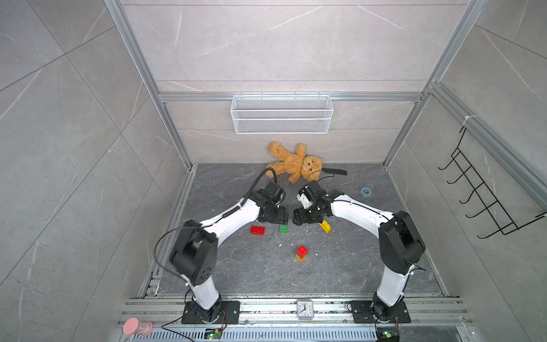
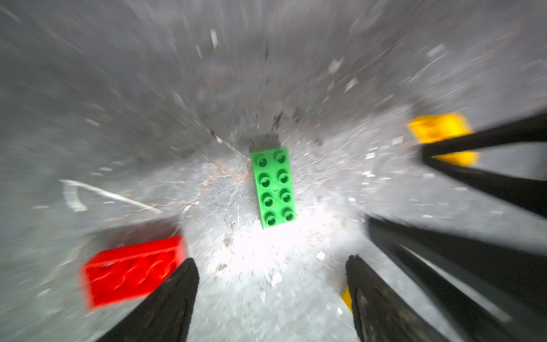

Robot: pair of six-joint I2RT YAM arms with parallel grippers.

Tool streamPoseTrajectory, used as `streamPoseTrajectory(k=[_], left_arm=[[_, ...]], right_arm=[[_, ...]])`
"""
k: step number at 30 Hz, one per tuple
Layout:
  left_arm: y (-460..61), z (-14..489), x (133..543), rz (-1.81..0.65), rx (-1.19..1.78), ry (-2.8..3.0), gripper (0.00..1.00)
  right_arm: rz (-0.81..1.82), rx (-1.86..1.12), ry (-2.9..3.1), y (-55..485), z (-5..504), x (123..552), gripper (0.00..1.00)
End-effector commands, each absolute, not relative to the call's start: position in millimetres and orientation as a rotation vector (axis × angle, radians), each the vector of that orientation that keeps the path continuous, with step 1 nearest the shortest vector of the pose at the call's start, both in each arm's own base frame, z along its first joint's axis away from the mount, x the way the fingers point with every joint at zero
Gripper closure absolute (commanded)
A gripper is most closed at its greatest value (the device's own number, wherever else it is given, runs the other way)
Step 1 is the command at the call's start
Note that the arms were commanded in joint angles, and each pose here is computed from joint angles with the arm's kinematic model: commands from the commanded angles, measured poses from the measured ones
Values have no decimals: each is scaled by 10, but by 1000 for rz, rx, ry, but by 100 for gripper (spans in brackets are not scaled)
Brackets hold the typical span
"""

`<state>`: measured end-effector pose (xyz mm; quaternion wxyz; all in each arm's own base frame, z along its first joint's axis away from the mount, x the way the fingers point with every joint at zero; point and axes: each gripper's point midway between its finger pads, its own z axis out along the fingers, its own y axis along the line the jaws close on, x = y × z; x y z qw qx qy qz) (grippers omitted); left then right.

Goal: Assemble an ice cream with lego
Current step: Place the lego brick at the center of the board, then pick up the lego brick from the center of the board.

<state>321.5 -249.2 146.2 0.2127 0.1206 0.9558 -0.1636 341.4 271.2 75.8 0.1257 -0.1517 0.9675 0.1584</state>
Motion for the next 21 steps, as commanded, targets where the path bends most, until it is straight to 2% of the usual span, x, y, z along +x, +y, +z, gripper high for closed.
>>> streamPoseTrajectory(k=[1, 8, 16, 21], left_arm=[[-2120, 1913, 3104, -492, 227, 2523, 13], [-1509, 1880, 2744, -443, 63, 2438, 4], [-1385, 1776, 2547, -457, 33, 2438, 4], [-1214, 1760, 2483, -370, 14, 2429, 4]], right_arm=[[410, -467, 2875, 2899, 661, 3374, 24], [331, -507, 2955, 3236, 388, 3340, 25], [264, -525, 2986, 3379, 273, 3401, 26], [218, -570, 2978, 3467, 196, 3424, 30]])
